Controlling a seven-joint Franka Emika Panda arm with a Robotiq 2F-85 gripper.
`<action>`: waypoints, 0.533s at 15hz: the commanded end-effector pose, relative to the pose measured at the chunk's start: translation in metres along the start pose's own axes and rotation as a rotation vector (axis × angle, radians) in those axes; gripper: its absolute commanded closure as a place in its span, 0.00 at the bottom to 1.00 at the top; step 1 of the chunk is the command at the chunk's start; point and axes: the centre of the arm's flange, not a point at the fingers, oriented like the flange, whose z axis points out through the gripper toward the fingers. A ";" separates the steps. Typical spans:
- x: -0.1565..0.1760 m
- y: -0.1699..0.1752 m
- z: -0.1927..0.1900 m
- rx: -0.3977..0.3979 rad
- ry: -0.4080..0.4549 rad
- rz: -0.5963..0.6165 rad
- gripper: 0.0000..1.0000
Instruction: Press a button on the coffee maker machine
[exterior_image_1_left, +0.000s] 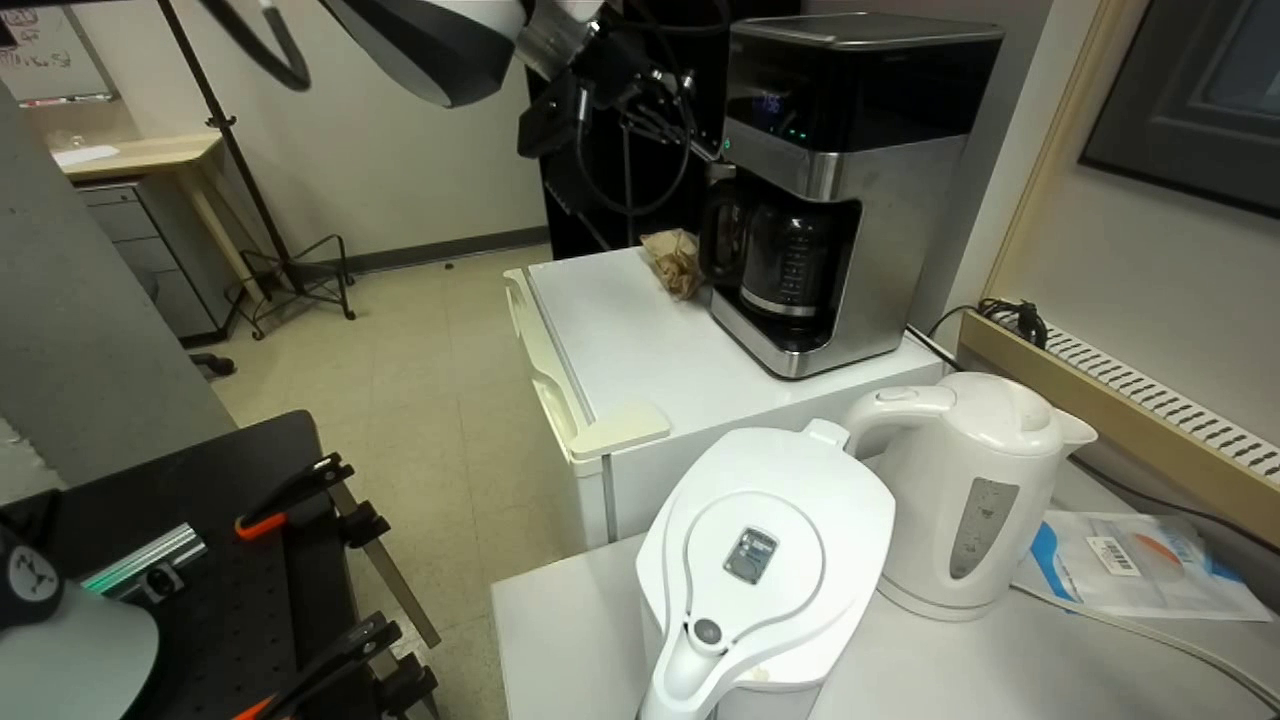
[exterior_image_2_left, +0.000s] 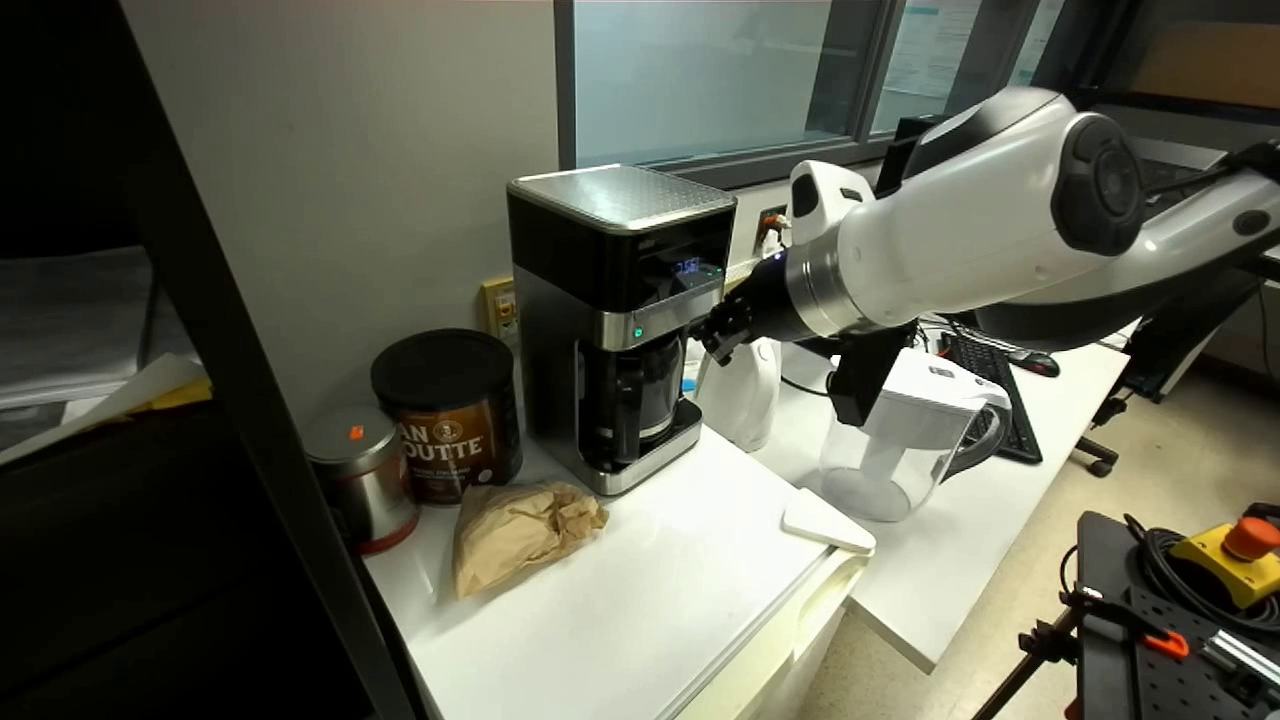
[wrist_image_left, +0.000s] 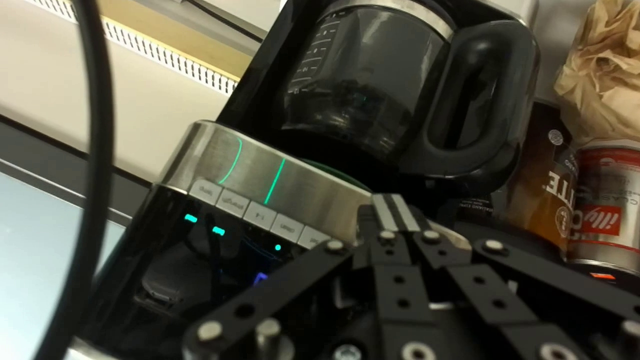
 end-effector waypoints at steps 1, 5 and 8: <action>0.006 -0.013 0.014 -0.005 0.020 0.006 1.00; 0.009 -0.018 0.018 -0.001 0.026 0.005 1.00; 0.013 -0.021 0.019 0.003 0.036 0.006 1.00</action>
